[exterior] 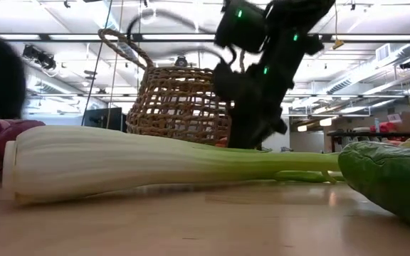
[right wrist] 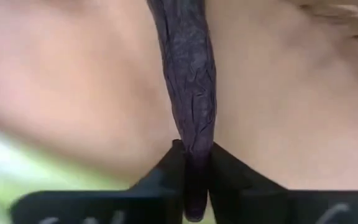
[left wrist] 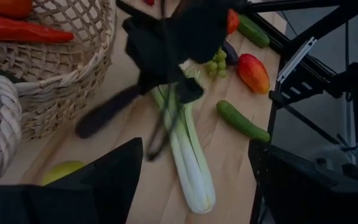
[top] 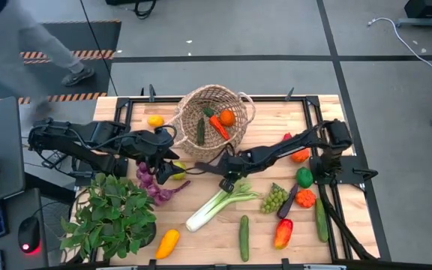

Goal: Build produce basket
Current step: Put the top eggplant into the brown basket

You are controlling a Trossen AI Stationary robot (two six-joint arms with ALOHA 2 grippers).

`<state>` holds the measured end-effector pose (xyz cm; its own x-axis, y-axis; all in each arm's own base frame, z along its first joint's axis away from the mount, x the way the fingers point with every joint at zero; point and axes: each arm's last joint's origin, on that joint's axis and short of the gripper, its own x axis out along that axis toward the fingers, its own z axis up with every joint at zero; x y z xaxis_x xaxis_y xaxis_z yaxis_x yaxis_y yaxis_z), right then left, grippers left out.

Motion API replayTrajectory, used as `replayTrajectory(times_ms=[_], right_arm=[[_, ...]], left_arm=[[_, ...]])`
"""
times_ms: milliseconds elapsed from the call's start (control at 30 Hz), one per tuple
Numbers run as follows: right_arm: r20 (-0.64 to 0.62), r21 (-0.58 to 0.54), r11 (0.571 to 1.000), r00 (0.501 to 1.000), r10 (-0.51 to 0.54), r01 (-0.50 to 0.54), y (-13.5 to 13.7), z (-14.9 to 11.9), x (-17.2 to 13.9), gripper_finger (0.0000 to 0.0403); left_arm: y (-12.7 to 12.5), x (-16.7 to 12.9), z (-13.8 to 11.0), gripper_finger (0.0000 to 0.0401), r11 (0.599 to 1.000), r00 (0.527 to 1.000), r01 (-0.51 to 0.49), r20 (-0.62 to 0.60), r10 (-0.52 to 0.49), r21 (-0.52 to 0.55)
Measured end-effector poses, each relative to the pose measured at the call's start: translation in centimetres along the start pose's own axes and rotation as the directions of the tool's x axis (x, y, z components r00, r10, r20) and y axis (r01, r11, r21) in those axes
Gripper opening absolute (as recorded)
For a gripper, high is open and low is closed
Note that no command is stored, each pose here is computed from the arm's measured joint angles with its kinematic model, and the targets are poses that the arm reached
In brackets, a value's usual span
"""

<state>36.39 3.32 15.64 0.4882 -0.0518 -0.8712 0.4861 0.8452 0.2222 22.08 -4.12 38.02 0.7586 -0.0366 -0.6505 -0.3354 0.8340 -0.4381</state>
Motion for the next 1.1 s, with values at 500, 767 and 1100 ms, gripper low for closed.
replayTrajectory(times_ms=[500,767,1100], right_arm=[[0.275,-0.032,0.988,0.949,0.151,-0.148,0.0,1.3,-14.4,0.0042],[0.454,0.074,0.994,0.890,0.038,-0.080,-3.0,3.2,-17.3,0.0042],[0.504,0.138,0.989,0.864,-0.017,-0.061,-6.9,6.0,-17.1,0.0076]], left_arm=[[0.0,0.0,0.0,0.0297,1.000,1.000,0.000,0.001,0.000,0.014],[-0.1,0.0,0.4,0.0297,1.000,0.999,0.019,0.033,-0.020,0.019],[0.1,0.0,1.5,0.0297,0.998,0.993,0.043,0.112,-0.038,-0.043]])
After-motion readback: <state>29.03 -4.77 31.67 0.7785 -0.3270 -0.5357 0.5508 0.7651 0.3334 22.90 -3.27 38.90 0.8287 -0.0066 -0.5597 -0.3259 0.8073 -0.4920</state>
